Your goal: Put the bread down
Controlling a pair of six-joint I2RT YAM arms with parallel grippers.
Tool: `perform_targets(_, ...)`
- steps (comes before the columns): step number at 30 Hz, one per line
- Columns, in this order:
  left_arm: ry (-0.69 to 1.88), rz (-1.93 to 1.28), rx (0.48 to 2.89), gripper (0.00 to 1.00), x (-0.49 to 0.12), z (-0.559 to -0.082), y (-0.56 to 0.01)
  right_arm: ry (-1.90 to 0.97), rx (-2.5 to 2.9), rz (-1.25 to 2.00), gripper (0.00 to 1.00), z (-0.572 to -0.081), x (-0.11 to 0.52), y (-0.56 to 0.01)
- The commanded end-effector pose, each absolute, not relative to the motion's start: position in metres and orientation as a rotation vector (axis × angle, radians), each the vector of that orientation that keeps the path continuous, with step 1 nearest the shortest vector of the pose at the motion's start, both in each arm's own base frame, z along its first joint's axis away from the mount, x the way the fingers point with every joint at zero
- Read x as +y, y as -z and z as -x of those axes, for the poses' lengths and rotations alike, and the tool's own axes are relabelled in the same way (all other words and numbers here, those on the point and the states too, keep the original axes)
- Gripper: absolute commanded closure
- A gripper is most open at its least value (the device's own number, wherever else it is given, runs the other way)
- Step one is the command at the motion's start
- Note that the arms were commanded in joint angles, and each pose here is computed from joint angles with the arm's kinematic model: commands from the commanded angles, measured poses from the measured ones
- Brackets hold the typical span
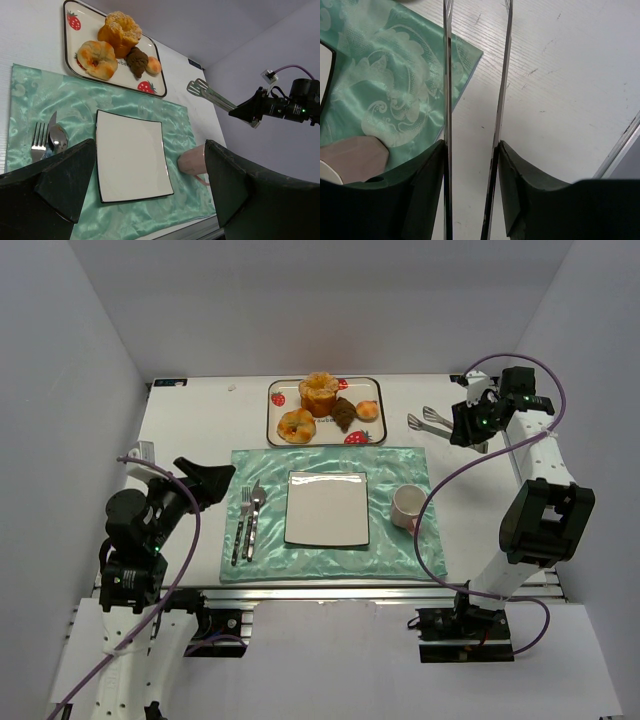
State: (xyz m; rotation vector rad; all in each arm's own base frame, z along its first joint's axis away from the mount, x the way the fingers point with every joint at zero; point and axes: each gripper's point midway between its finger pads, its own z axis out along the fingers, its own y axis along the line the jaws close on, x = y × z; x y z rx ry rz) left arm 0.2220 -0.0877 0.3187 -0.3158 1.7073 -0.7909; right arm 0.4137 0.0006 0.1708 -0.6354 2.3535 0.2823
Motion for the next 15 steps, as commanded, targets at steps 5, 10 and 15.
perform_targets(5, 0.789, 0.318, 1.681, 0.02, -0.086, -0.216, -0.329, -0.306, 2.298, 0.653, 0.49, -0.419, 0.008, -0.189)
perform_targets(10, 0.784, 0.320, 1.679, 0.02, -0.085, -0.215, -0.330, -0.316, 2.289, 0.659, 0.47, -0.420, 0.011, -0.193)
perform_targets(15, 0.788, 0.323, 1.677, 0.02, -0.085, -0.215, -0.330, -0.330, 2.281, 0.663, 0.45, -0.420, 0.015, -0.197)
